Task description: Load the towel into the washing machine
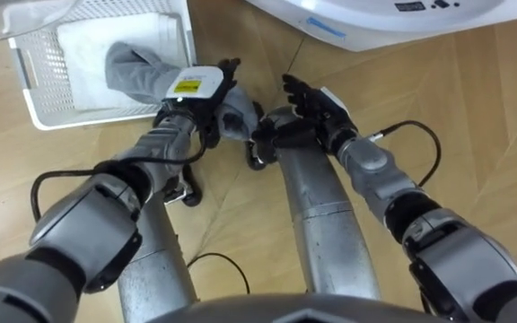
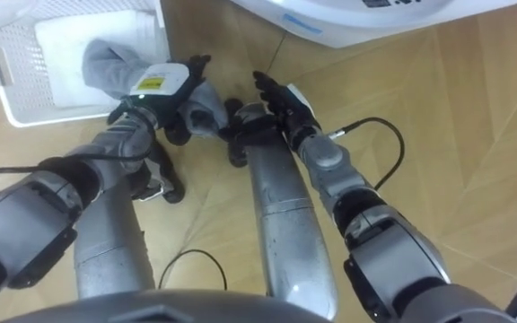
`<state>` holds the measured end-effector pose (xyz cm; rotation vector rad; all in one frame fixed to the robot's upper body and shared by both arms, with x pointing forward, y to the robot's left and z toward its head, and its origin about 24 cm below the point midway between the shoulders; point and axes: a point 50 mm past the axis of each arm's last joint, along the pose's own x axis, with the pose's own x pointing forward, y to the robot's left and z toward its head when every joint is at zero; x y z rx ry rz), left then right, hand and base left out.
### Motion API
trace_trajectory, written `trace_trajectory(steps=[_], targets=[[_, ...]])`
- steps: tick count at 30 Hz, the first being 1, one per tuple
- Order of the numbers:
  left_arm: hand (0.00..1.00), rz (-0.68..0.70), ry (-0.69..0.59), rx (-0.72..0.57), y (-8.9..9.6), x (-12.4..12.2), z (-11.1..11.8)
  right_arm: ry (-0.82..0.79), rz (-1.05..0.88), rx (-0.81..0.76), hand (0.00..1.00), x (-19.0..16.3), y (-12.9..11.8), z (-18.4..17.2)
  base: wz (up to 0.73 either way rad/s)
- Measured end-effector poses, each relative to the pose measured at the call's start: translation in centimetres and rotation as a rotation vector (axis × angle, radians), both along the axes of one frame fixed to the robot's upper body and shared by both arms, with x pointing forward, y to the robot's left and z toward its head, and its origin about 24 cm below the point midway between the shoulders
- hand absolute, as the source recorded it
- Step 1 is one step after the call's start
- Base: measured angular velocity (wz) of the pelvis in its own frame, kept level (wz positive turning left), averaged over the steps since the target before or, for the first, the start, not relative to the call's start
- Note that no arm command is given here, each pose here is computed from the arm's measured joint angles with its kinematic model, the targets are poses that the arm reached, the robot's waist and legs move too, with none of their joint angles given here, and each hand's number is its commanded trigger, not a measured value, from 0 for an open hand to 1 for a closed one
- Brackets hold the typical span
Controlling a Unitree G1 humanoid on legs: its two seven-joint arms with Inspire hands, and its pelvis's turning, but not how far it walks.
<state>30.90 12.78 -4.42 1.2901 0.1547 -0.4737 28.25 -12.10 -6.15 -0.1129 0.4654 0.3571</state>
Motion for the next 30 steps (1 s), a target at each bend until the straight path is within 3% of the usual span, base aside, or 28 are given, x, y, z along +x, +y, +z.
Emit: trace_trajectory(steps=[12, 23, 30], targets=[[1.00, -0.024, 0.088, 0.050, 1.1, 0.5, 0.2, 0.029, -0.029, 0.026, 0.00, 0.2, -0.4, -0.2, -0.01], [1.00, -0.063, 0.198, 0.063, 0.8, -1.9, -2.1, 0.130, -0.054, 0.011, 0.00, -2.2, -1.2, -2.4, -0.04], [1.00, -0.039, 0.192, 0.030, 0.9, -2.3, -2.4, 0.197, -0.064, -0.011, 0.00, -3.8, -2.1, -3.7, 0.00]])
